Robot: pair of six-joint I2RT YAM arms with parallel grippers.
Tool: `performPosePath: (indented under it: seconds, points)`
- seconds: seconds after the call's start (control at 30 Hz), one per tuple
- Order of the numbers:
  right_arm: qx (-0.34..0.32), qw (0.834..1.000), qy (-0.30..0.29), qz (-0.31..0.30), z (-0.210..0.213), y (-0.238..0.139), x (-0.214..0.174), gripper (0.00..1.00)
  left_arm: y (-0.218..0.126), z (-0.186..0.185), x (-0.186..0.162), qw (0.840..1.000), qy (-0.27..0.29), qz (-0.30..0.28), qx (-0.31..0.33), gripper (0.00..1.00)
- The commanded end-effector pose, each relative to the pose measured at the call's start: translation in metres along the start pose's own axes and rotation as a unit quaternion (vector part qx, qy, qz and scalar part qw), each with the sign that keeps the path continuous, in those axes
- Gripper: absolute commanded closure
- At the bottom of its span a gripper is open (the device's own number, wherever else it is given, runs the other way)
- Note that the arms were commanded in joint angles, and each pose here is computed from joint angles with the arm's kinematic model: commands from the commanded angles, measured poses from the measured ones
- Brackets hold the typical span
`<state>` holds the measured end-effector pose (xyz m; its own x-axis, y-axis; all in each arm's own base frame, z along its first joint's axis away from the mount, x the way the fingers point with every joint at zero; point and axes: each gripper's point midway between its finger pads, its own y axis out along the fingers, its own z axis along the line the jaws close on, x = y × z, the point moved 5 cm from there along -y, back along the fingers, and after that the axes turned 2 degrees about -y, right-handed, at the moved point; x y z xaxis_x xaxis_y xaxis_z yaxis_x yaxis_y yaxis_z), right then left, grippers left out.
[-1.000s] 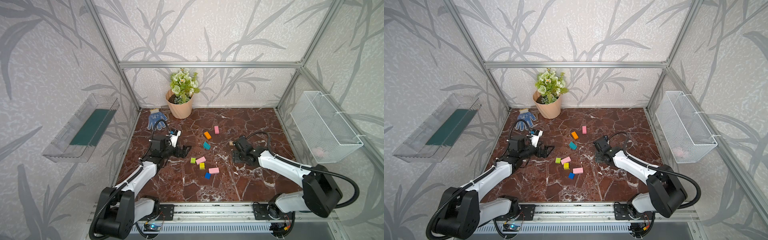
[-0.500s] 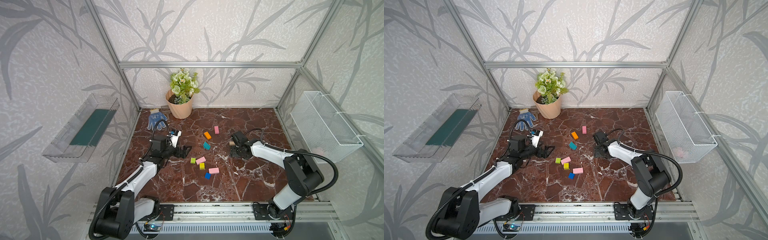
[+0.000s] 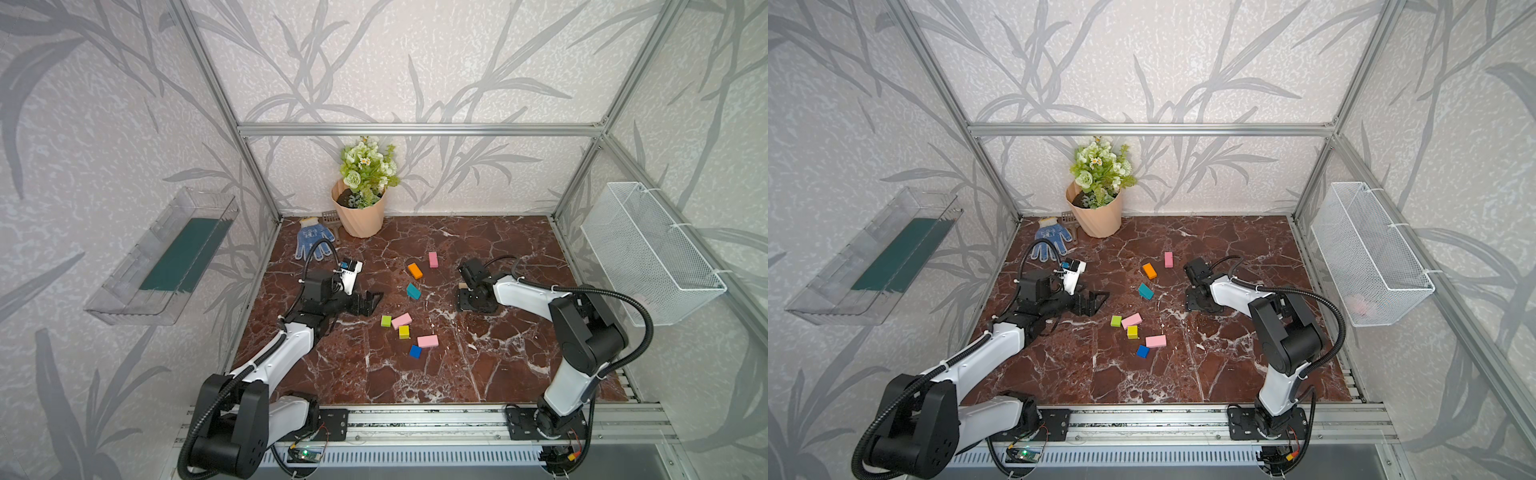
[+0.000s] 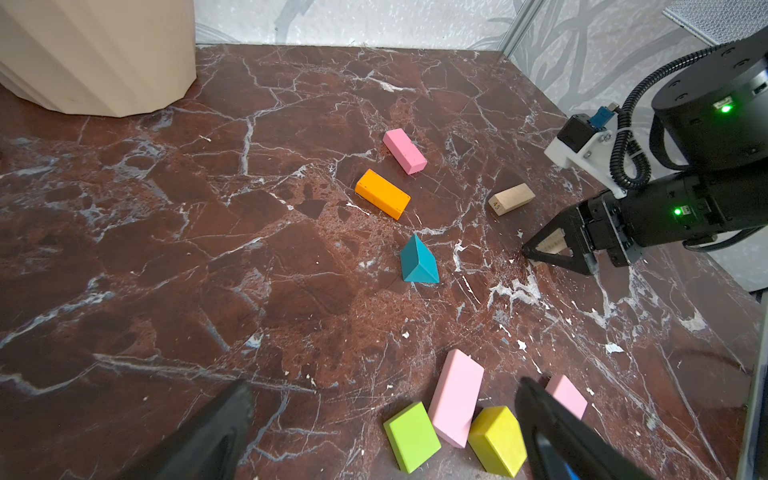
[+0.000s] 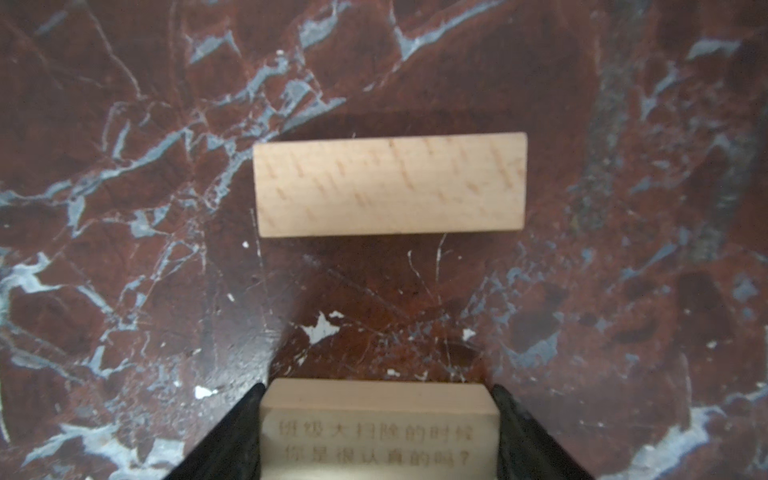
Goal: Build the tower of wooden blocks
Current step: 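Lower the text-printed block beside the plain wood block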
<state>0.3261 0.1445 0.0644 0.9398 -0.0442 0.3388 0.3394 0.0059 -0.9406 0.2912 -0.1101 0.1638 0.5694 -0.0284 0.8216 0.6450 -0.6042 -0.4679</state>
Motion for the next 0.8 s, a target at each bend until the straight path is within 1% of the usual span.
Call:
performPosePath:
  seconds: [0.0, 0.37, 0.77]
  points:
    - [-0.005, 1.000, -0.001, -0.002, 0.000, 0.002, 0.008, 0.45, -0.001, -0.003, 0.005, 1.000, 0.021, -0.008, -0.002, 0.01]
    - [-0.024, 1.000, 0.001, 0.000, -0.007, 0.010, 0.012, 0.45, -0.001, -0.003, 0.004, 1.000, 0.021, -0.006, -0.002, 0.01]
    - [-0.023, 1.000, -0.007, 0.001, -0.007, 0.016, 0.014, 0.45, -0.001, -0.003, 0.005, 1.000, 0.022, -0.007, -0.002, 0.01]
